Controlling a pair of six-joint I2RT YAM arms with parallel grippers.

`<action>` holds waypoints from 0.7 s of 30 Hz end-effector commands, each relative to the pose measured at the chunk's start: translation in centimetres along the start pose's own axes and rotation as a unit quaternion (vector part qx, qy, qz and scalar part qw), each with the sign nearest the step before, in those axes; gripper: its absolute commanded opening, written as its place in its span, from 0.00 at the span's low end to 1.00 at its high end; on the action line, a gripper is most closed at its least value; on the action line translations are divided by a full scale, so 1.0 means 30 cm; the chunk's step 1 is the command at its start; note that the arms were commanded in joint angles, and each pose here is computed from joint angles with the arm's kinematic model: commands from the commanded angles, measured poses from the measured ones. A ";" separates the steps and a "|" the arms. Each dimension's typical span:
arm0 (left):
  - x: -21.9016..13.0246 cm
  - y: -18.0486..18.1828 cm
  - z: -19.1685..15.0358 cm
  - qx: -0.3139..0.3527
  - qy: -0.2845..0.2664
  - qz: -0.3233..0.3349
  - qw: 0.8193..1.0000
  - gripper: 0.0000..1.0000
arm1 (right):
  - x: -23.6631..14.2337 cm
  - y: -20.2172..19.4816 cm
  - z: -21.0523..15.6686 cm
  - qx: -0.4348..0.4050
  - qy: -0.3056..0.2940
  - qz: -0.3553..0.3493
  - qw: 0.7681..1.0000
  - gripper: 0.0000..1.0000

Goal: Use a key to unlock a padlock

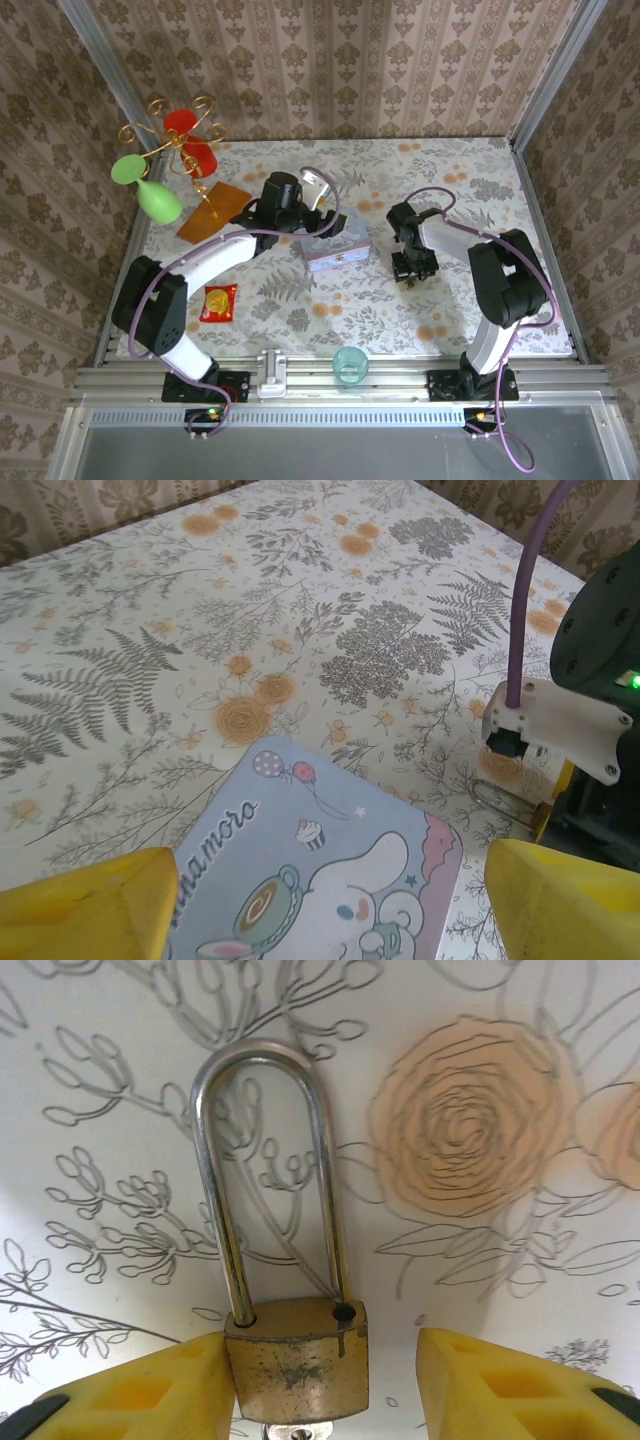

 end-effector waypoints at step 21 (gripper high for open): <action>-0.172 -0.034 -0.196 -0.078 0.072 0.048 0.993 0.80 | -0.038 0.007 0.005 -0.018 -0.042 0.019 0.999 0.47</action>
Point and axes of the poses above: each hand's point on the last joint's axis, 136 mm out from that joint toward the fingers, its own x axis out along the fingers, its own y axis along the line the jaws close on, z = x × y, the point moved 6 cm from there along -x, back along the fingers, and after that the axes turned 10 degrees about x, right-handed, at the moved point
